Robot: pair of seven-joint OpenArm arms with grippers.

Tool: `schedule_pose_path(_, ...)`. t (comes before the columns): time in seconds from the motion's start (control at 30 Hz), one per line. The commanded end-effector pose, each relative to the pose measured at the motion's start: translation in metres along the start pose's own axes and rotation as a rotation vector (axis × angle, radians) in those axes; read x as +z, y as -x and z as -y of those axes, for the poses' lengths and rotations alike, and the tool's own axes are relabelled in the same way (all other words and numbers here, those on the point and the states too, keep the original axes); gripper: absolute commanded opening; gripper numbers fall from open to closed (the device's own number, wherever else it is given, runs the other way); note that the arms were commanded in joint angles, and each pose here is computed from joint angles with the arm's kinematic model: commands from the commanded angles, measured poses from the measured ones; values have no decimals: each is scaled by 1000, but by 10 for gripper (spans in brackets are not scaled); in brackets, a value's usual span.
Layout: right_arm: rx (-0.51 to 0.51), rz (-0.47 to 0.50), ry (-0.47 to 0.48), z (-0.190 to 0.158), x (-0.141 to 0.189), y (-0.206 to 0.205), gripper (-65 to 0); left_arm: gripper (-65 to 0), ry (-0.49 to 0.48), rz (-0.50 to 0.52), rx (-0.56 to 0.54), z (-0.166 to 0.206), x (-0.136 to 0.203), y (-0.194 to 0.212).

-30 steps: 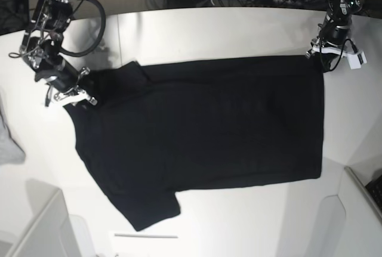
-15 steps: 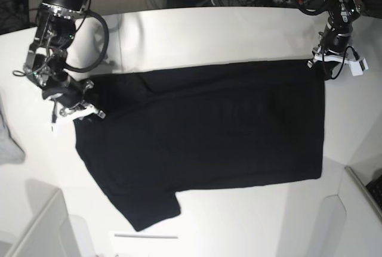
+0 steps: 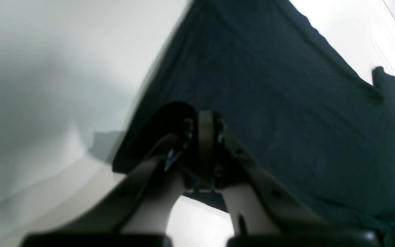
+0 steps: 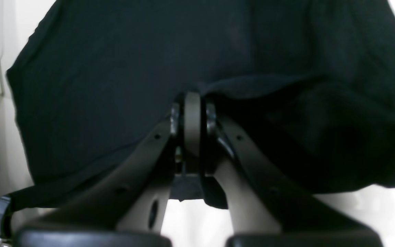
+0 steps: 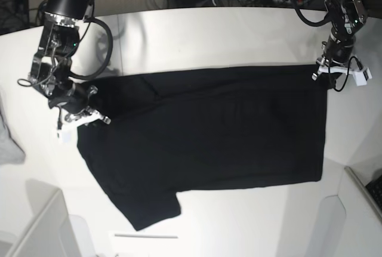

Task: Fold the T-shirt properly
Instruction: 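Lift the shirt shoulders up with both grippers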

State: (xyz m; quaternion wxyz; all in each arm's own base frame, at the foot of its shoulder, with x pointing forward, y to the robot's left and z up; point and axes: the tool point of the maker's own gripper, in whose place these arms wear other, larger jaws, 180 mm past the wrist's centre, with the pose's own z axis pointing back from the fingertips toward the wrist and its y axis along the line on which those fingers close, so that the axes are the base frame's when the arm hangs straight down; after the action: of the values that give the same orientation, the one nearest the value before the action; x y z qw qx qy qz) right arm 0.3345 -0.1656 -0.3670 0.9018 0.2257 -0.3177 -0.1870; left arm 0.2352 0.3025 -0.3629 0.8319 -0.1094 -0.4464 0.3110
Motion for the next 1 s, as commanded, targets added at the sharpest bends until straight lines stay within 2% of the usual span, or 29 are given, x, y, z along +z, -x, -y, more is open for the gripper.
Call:
schedule_pose_path(0.0,17,56,-28,-10,4,-19,-650,-650,21,25,-7,6,-2,-14)
schedule_pose_path(0.3,16,69,-33,-13,1,-31,-650,-650,48,32,14,17,-15,-24)
schedule_pose_path(0.47,-3,87,-26,-7,-5,-36,-650,-650,15,45,26,11,-15,-33)
schedule_pose_path(0.97,-33,86,-17,-1,-17,-40,-650,-650,18,55,42,12,-24,-40)
